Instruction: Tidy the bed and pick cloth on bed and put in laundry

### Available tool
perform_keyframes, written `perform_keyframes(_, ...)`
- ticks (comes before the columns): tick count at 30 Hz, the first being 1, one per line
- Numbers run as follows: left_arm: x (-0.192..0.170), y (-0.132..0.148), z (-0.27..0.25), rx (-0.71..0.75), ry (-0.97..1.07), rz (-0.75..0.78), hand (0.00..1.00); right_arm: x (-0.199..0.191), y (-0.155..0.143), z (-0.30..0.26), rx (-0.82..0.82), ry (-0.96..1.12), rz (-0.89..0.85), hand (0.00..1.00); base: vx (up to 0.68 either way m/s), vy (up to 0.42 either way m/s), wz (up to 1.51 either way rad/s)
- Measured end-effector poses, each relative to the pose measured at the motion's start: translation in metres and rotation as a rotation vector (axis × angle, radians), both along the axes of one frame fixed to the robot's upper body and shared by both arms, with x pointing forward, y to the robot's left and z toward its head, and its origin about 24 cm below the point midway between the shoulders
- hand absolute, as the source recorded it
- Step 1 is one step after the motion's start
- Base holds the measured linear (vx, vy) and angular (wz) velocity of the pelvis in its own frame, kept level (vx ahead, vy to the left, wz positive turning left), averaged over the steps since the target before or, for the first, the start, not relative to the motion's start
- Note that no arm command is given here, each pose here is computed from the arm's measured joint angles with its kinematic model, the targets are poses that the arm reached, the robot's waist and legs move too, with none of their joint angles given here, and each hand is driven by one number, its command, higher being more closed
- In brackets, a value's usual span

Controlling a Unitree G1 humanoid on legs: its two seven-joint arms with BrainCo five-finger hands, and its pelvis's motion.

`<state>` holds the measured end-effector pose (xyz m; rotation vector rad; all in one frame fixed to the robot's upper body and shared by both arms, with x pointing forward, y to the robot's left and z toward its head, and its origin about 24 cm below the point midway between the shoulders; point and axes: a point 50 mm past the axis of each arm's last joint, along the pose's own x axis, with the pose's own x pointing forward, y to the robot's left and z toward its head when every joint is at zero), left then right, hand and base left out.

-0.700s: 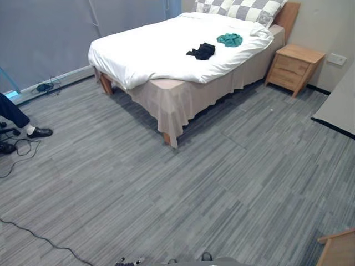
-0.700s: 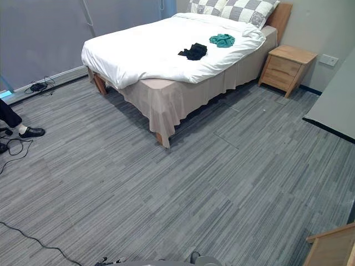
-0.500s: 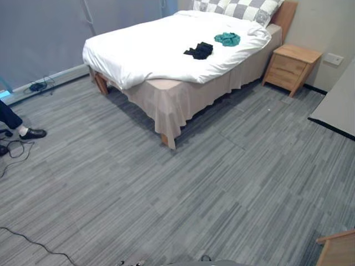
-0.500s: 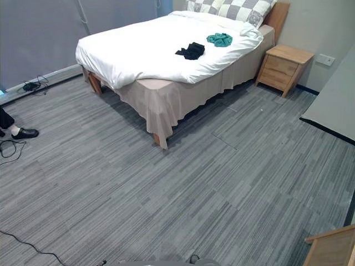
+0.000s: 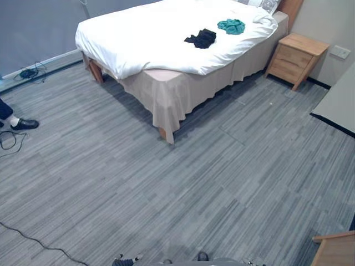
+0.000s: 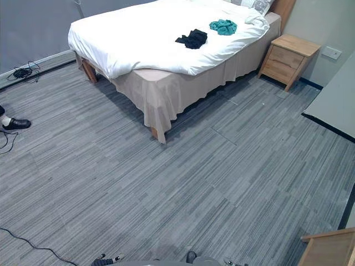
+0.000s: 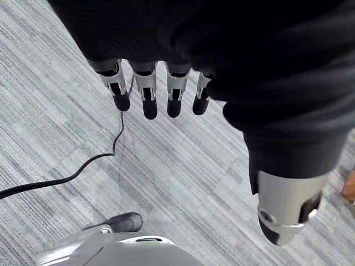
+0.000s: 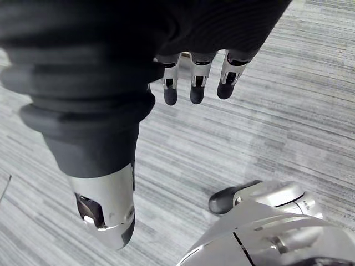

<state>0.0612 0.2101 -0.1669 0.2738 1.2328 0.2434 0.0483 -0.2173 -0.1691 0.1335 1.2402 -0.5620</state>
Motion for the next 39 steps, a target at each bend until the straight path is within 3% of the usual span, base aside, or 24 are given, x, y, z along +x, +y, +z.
perform_keyframes(18,0.015,0.008,0.003,0.012,-0.026,0.017,0.0,0.002,0.001,0.0,0.011,-0.006,-0.071,0.0,0.03,-0.059,-0.03)
perform_keyframes(24,0.04,0.009,0.008,0.013,-0.077,0.035,0.0,0.005,0.003,0.0,0.016,-0.008,-0.067,0.0,0.53,-0.318,0.06)
perform_keyframes(30,0.066,-0.031,0.01,-0.083,-0.159,0.01,0.0,0.017,-0.006,0.003,0.005,-0.045,-0.127,0.0,0.57,-0.395,-0.04)
perform_keyframes(39,0.091,-0.018,0.027,-0.086,-0.331,0.118,0.0,0.048,-0.011,0.01,-0.033,-0.093,-0.03,0.0,0.54,-0.104,-0.38)
